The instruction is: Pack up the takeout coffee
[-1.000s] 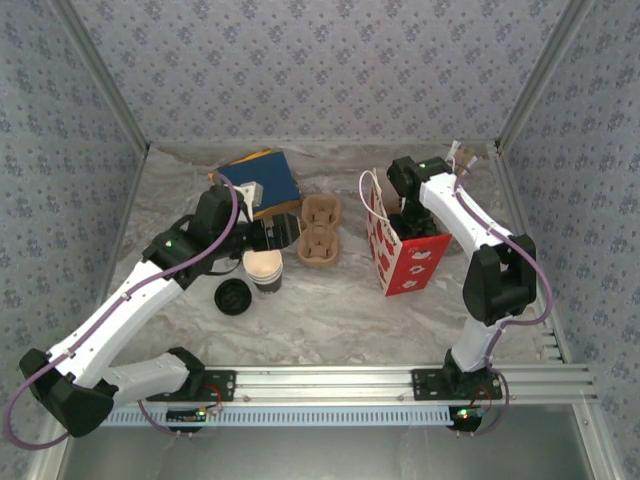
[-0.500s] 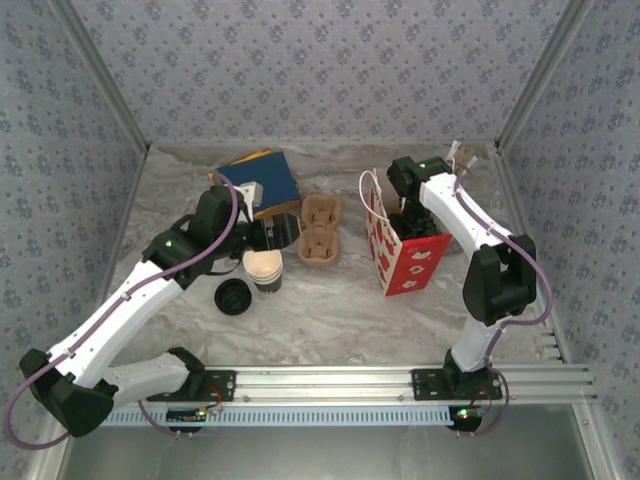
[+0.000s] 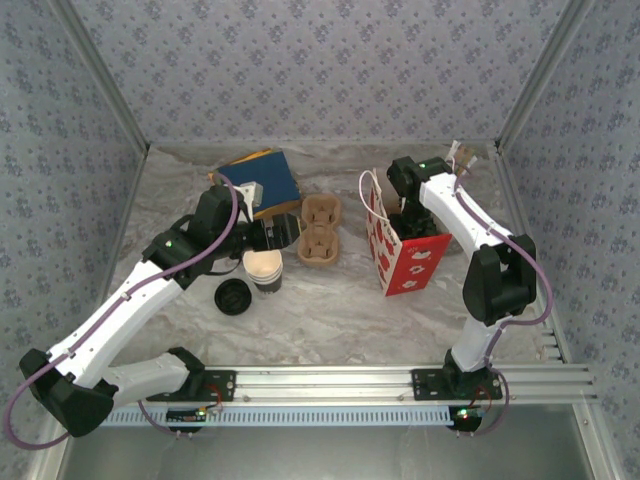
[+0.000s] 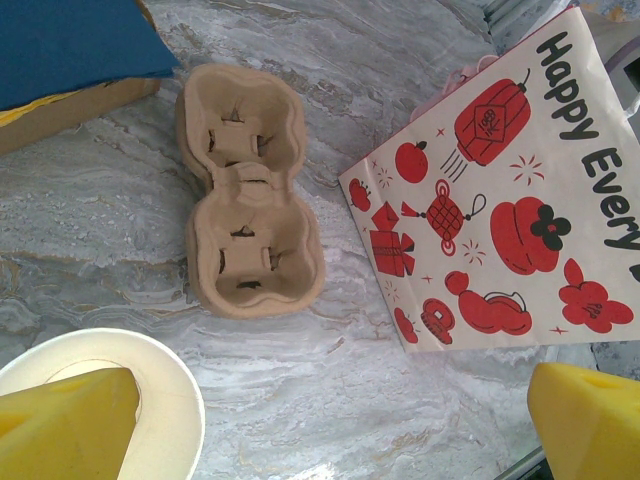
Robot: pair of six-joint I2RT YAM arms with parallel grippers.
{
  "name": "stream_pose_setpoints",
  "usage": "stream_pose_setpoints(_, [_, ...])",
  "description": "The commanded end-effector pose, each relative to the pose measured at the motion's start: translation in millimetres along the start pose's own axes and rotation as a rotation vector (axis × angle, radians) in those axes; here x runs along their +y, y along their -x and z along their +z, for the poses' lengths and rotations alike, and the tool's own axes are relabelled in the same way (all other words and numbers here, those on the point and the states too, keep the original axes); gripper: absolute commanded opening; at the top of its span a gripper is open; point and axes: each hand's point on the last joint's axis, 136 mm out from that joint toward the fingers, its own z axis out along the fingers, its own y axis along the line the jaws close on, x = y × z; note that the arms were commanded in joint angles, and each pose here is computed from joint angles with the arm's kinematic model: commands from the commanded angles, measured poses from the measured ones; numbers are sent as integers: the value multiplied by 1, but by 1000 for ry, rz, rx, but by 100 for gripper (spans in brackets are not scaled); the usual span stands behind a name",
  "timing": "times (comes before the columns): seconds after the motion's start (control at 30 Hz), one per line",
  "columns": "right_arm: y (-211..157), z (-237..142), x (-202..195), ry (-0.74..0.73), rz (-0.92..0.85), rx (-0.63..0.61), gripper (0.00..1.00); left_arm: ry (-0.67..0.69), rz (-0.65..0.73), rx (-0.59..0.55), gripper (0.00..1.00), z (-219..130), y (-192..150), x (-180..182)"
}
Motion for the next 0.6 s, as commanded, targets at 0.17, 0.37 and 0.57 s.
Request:
stream_pose_setpoints(0.17, [-16,29,-4,-37,7,115,72,3,-2,-9,100,-3,1,-1])
stream_pose_setpoints(0.37, [-18,33,-4,-39,8,124,72,7,-2,-7,100,-2,1,0])
stream_pose_setpoints(0.57, [-18,33,-3,-36,8,123,72,8,0,-6,100,-2,1,0])
